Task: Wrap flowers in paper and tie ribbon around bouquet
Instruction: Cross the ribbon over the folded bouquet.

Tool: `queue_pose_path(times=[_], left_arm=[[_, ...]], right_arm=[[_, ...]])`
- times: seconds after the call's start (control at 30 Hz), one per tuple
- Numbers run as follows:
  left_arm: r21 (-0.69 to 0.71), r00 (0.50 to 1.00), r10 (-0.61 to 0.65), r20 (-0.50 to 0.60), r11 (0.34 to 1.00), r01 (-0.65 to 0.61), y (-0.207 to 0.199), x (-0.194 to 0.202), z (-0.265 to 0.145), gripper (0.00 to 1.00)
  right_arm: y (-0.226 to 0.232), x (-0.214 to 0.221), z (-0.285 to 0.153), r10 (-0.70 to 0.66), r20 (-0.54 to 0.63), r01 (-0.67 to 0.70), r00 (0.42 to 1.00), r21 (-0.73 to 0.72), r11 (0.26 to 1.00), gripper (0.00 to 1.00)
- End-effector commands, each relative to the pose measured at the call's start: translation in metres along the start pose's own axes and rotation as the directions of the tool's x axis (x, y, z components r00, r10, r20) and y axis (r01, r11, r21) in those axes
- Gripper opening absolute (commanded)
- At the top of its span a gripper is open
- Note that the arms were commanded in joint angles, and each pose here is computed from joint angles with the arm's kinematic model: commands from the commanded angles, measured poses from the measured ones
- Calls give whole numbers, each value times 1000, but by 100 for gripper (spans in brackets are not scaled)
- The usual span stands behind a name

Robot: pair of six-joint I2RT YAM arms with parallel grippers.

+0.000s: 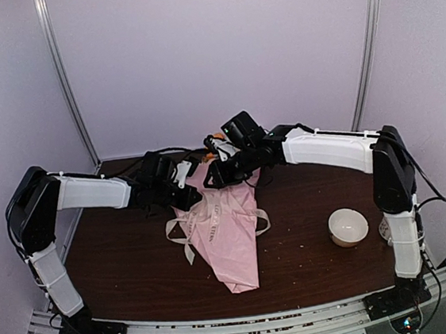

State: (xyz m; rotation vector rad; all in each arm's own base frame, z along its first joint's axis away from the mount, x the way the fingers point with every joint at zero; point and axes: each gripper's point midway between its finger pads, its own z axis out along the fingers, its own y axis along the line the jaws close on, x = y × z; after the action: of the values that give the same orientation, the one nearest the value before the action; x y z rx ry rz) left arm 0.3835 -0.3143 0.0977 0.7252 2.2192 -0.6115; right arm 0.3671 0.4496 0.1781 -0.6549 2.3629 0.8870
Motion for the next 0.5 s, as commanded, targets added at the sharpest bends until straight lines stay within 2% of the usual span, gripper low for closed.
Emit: queue_pose_path(times=[0.0, 0.47], left_arm=[[44, 996, -5, 89, 999, 1, -8, -22, -10, 0], [75, 993, -39, 108, 997, 31, -8, -24, -12, 0]], right_arm=[[-10, -6, 24, 55, 5, -55, 998, 8, 998, 33], [-22, 15, 52, 97, -59, -98, 993, -8, 995, 42]])
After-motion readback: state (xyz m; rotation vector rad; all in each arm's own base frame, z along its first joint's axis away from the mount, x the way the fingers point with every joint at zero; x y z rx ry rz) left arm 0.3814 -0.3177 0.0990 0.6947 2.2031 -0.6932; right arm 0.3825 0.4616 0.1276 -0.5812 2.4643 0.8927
